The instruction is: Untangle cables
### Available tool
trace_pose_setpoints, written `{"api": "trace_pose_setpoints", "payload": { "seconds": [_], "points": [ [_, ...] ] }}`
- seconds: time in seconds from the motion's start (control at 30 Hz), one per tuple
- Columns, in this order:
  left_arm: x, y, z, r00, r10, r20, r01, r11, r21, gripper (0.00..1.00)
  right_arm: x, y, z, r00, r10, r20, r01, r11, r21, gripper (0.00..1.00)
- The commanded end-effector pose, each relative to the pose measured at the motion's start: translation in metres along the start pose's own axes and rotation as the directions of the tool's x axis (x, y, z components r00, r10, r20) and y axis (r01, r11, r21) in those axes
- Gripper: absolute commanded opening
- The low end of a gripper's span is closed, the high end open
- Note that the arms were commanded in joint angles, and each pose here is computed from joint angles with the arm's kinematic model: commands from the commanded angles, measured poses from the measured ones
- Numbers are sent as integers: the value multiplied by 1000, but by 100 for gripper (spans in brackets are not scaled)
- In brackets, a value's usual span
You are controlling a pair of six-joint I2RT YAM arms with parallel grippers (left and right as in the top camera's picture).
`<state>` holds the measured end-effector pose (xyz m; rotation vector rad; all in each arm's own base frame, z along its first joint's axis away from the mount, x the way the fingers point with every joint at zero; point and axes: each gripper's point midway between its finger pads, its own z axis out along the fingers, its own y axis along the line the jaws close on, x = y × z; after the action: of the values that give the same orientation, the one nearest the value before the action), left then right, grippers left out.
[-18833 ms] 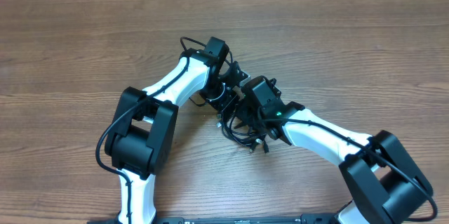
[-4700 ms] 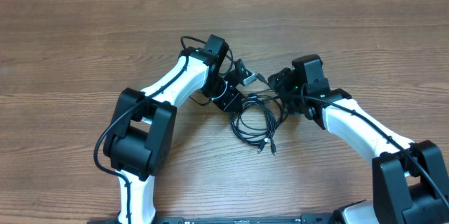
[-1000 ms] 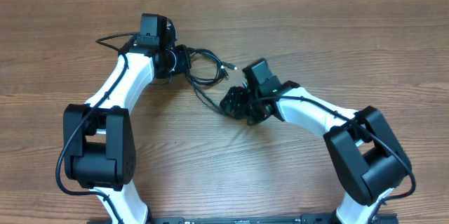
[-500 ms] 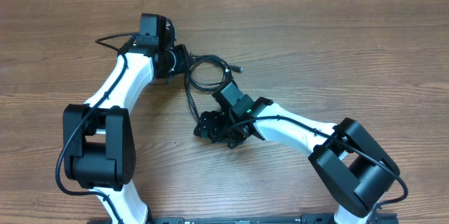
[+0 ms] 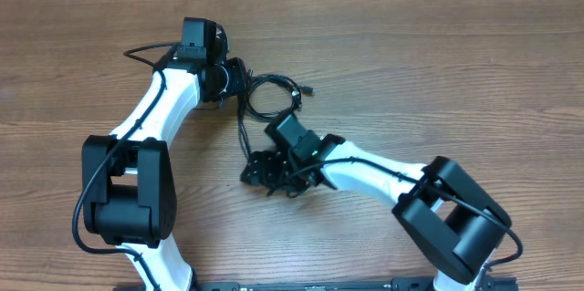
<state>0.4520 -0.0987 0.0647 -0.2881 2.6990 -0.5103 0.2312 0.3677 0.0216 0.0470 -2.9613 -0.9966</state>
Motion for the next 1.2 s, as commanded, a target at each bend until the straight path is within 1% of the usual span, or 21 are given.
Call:
{"api": "trace_pose_setpoints", "payload": {
  "seconds": [0.0, 0.1, 0.2, 0.33, 0.4, 0.47, 0.5, 0.53, 0.63, 0.77, 0.8, 0.97, 1.1, 1.17],
  "points": [
    [-3, 0, -8, 1000, 6, 25, -6, 1000, -27, 51, 13, 11, 14, 999, -32, -19, 32, 999, -16, 81],
    [-4, 8, -8, 999, 5, 35, -3, 997, -71, 52, 15, 20, 16, 998, -66, -7, 66, 997, -40, 85],
    [-3, 15, -9, 999, 3, 38, 1, 994, -109, 54, 13, 24, 14, 997, -79, 0, 79, 996, -50, 85],
    [-3, 21, -10, 999, 2, 41, 4, 990, -141, 59, 0, 40, -9, 988, -151, 26, 152, 985, -77, 85],
    [-3, 21, -10, 999, 1, 40, 4, 990, -140, 60, -9, 53, -27, 974, -217, 61, 222, 971, -91, 88],
    [-3, 21, -10, 999, 1, 38, 4, 990, -140, 61, -19, 63, -43, 954, -280, 110, 290, 952, -97, 98],
    [-2, 21, -10, 999, 0, 35, 5, 990, -141, 61, -26, 63, -48, 947, -290, 135, 303, 949, -86, 100],
    [-1, 22, -10, 1000, 1, 29, 3, 990, -144, 63, -35, 59, -53, 946, -279, 166, 291, 955, -59, 100],
    [6, 22, -10, 1000, 10, 1, -10, 990, -139, 64, -63, 31, -64, 944, -228, 239, 224, 974, 43, 100],
    [20, 26, -11, 999, -5, -54, -4, 987, -159, 64, -95, -22, -84, 941, -132, 312, 76, 980, 187, 100],
    [28, 27, -11, 996, -14, -88, 0, 988, -157, 64, -104, -38, -92, 939, -102, 329, 31, 976, 214, 100],
    [75, 23, -19, 957, -73, -281, 36, 990, -133, 65, -125, -80, -114, 930, -6, 368, -91, 965, 244, 100],
    [102, 11, -26, 918, -18, -396, -8, 998, -64, 65, -133, -102, -127, 922, 47, 385, -155, 954, 255, 100],
    [112, 9, -29, 901, -17, -433, -15, 997, -69, 65, -133, -116, -132, 918, 61, 393, -187, 938, 292, 100]
  ]
}}
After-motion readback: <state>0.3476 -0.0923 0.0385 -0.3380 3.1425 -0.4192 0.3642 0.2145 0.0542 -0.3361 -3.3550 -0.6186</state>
